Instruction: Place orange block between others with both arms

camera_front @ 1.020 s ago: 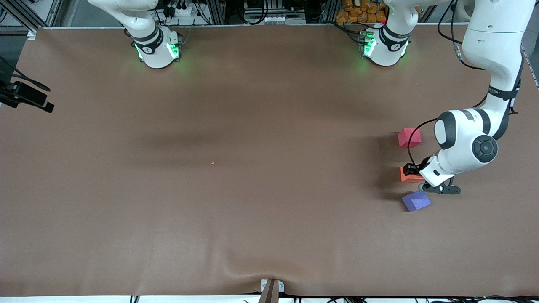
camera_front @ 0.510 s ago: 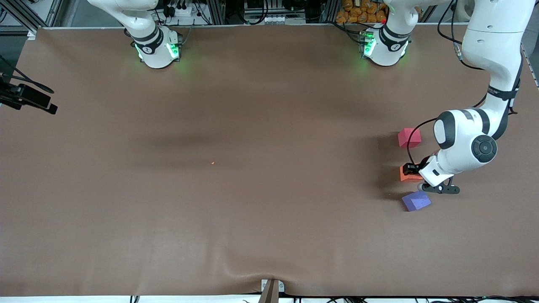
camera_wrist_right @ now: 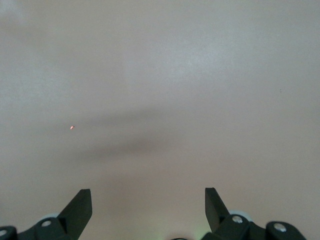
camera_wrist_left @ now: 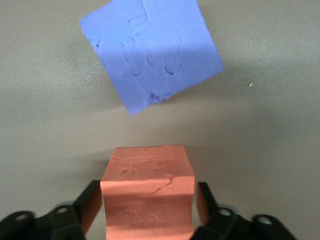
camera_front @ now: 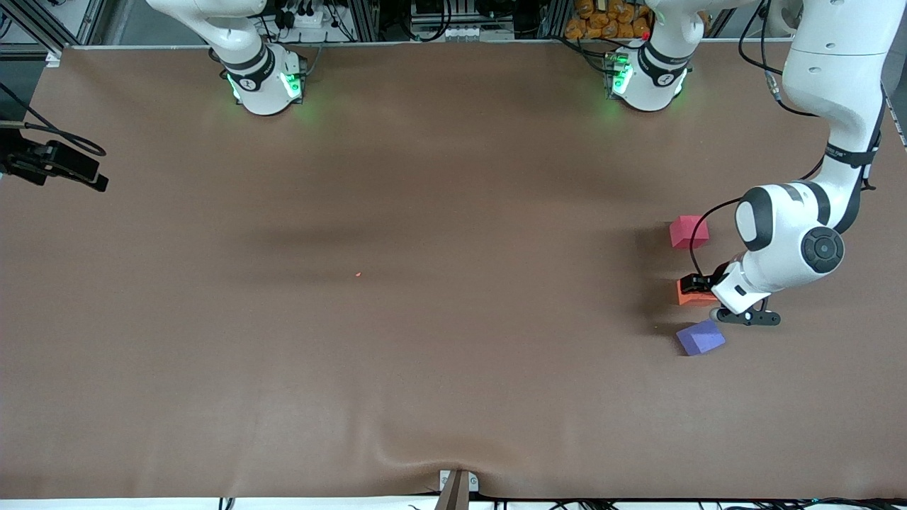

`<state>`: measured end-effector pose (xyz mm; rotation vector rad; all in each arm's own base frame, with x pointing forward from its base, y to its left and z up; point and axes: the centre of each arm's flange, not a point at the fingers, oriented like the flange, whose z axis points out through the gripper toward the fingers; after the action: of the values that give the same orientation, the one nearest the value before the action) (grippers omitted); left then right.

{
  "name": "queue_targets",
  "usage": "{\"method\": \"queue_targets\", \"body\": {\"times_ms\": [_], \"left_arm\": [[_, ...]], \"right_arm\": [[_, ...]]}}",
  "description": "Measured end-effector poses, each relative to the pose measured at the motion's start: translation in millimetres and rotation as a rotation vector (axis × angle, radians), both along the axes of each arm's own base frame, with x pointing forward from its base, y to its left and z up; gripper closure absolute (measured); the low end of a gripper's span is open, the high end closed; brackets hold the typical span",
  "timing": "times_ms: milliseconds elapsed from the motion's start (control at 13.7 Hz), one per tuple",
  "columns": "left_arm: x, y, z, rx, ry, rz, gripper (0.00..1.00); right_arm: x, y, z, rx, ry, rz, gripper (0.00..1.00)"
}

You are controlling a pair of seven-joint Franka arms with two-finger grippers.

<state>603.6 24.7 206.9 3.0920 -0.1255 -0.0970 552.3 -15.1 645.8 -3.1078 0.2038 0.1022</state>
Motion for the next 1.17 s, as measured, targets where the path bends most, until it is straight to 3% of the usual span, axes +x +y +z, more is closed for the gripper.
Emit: {"method": "queue_targets", "body": {"times_ms": [73,510,1166], "left_arm": [[0.3,-0.2,0.2,0.0,-0.002,0.001,0.0],[14.4,-12.3,25.1,-0.008,-0.051,0.043,0.0],[33.3,-63.0,180.4,-0.012,-0.093,0.123,0.0]], "right_arm": [[0.0,0.1,0.0,0.0,0.0,0.0,0.0],[0.0,0.3,0.0,-0.001,0.0,0.001,0.0],[-0.1,0.3,-0.1,-0.002,0.001,0.001,0.0]]}}
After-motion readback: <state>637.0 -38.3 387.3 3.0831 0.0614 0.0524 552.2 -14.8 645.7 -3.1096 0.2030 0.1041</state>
